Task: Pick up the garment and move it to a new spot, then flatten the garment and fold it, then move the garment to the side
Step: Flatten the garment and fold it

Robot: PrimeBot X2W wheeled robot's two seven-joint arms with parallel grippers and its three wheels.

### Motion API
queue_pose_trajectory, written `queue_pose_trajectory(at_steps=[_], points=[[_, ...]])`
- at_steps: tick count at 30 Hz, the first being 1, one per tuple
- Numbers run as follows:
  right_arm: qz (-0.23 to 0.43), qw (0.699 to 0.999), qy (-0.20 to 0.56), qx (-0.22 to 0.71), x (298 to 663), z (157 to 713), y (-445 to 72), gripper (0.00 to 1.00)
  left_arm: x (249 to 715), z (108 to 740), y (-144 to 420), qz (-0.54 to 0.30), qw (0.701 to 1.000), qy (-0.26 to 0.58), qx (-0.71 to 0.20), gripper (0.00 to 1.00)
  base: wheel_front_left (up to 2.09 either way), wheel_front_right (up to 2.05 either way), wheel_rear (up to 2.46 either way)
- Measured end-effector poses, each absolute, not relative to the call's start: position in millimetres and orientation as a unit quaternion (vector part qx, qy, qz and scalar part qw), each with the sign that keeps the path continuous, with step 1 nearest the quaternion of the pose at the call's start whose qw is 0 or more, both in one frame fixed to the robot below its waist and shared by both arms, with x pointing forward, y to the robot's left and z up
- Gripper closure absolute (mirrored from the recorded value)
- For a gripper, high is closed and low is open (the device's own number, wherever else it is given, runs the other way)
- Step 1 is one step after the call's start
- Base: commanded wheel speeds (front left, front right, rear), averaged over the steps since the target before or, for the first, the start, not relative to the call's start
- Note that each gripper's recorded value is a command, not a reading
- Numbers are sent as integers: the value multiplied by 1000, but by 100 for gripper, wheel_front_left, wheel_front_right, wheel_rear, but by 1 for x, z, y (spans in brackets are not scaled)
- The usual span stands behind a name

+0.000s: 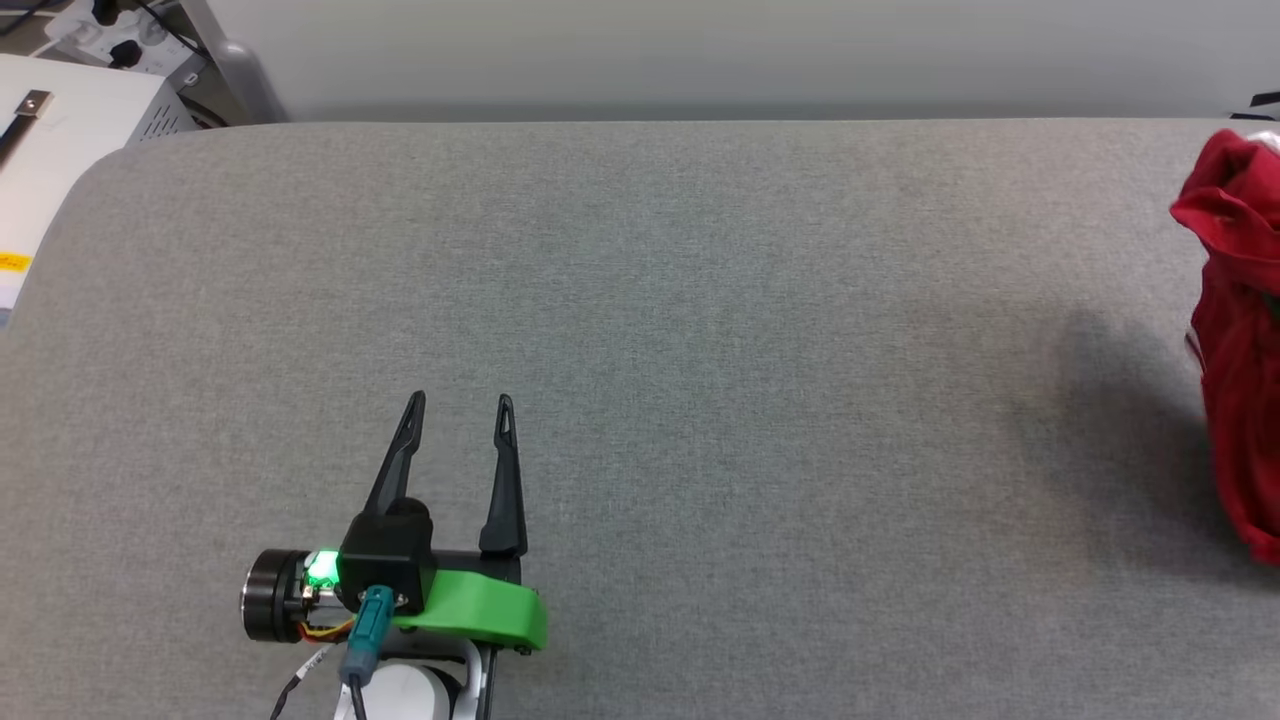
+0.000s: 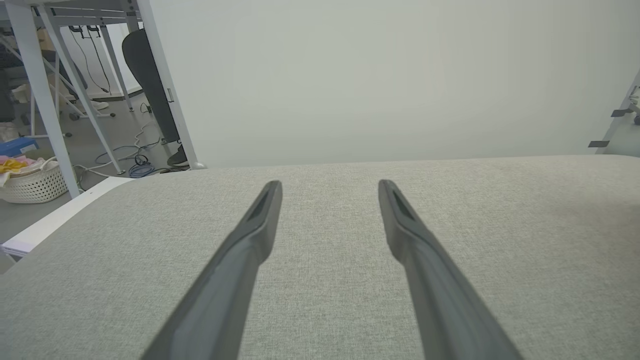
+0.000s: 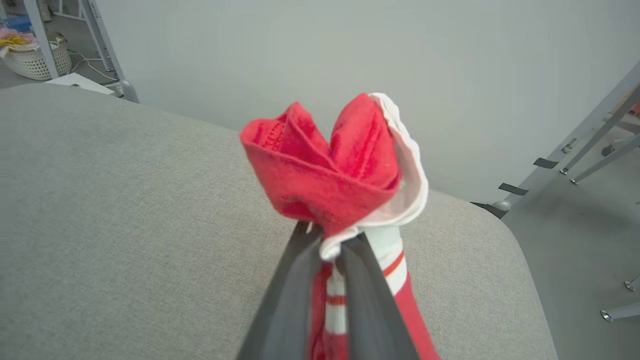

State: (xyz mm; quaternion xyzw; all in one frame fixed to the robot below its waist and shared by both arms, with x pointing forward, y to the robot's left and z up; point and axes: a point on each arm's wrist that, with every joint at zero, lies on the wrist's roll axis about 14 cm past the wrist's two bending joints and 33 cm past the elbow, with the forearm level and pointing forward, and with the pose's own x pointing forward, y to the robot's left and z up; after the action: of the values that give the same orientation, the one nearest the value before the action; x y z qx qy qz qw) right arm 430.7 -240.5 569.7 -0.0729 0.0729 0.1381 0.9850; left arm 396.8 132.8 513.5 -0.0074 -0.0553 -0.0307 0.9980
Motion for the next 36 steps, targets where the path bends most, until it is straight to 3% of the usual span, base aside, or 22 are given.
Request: queue_pose_trajectory(at_steps=[10,20,25,31,36], points=[[233,970,31,-57,454,585,-152,100,391,511,141,-19,999,-50,-5,0,0,0,0],[394,913,90,-58,474,531,-14,100,391,502,157,10,999,-34,-8,0,0,0,0],[469,868,147,-72,454,480,47,100,392,494,167,28,999,-22,-9,0,0,0,0],[545,787,268,-110,385,389,85,100,393,484,175,42,999,-8,-7,0,0,0,0],[541,783,290,-104,382,375,84,100,397,484,174,42,999,-8,-6,0,0,0,0]])
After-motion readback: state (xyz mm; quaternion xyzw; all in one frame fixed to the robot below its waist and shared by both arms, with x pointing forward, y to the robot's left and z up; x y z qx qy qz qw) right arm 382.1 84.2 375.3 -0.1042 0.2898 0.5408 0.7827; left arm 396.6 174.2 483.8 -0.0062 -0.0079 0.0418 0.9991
